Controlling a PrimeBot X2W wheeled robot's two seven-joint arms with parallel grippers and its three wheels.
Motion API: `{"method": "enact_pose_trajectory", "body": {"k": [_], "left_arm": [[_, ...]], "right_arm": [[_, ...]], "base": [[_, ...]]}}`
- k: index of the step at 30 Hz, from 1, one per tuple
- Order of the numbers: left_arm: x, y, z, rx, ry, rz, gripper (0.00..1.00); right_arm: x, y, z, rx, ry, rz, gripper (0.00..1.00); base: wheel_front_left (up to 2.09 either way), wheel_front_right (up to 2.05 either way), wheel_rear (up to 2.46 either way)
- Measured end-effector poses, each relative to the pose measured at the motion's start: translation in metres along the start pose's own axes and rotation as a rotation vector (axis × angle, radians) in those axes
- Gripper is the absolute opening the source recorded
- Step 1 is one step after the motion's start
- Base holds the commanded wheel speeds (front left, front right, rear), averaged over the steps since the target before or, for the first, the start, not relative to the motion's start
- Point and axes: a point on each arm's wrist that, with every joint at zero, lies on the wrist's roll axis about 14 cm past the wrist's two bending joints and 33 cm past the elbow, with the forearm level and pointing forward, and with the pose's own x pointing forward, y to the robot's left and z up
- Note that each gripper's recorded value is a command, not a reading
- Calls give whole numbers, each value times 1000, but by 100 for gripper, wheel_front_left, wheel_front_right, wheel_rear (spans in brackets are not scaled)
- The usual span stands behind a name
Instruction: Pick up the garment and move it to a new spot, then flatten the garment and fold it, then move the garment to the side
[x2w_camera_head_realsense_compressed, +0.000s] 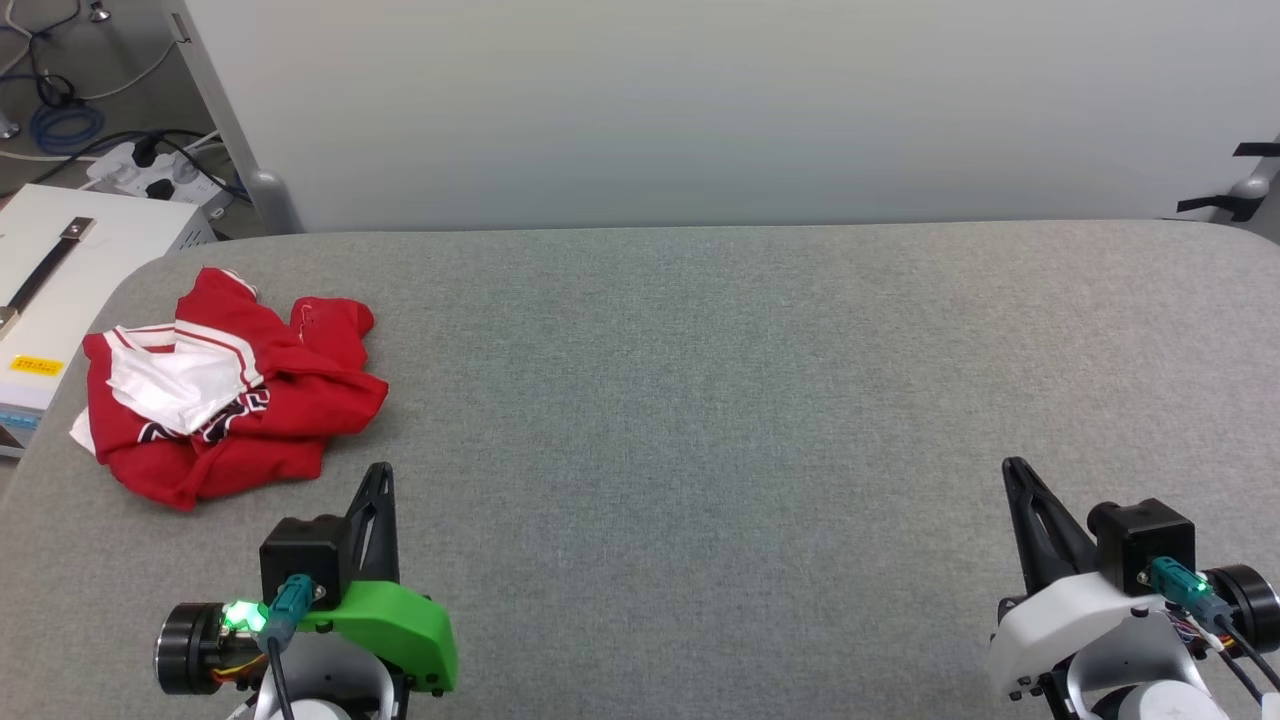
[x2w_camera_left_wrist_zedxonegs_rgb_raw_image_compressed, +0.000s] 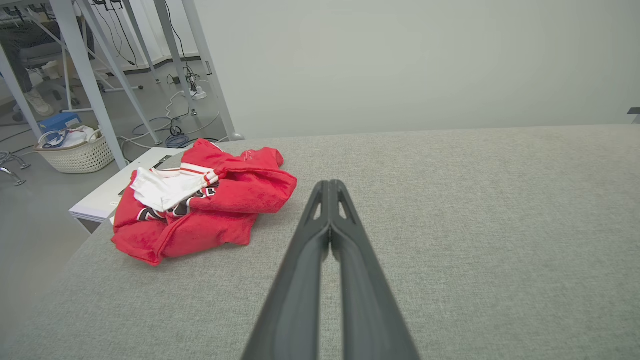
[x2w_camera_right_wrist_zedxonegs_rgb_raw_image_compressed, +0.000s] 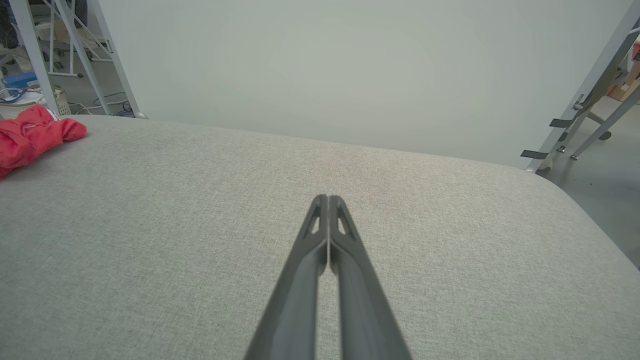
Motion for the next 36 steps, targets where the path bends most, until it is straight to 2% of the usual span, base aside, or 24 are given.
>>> {"method": "enact_pose_trajectory", "body": {"k": [36], "left_arm": [[0,0,0,0,0,0,0]], "right_arm": [[0,0,0,0,0,0,0]], "base": [[0,0,0]]}}
